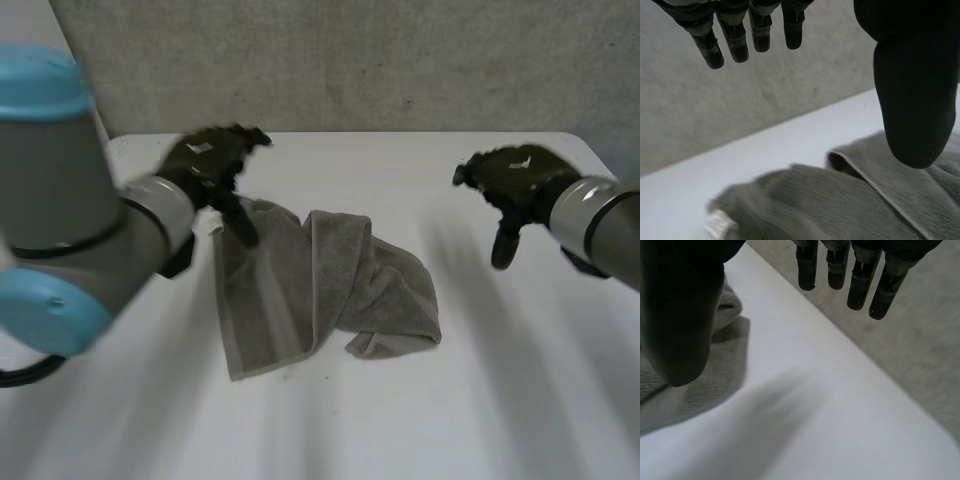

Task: Fold the towel.

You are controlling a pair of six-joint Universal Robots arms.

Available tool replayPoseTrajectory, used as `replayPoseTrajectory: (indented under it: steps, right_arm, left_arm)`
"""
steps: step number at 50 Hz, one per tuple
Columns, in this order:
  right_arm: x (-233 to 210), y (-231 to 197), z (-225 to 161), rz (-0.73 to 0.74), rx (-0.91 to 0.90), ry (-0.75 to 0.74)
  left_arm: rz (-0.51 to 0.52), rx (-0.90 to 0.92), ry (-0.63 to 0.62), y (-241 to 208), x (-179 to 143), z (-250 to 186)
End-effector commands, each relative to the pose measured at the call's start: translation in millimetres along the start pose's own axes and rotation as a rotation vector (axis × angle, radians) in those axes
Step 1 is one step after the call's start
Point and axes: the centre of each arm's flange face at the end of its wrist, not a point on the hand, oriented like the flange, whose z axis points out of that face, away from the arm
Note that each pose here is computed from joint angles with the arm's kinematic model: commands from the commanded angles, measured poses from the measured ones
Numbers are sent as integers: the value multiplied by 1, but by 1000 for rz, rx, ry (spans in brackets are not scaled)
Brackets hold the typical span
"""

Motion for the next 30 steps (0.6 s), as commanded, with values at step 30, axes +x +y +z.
replayPoseTrajectory:
  steps: [30]
  right_arm:
    - [-98, 93, 64, 266, -68, -96]
  left_arm:
    - [-116, -154, 47, 120, 55, 92]
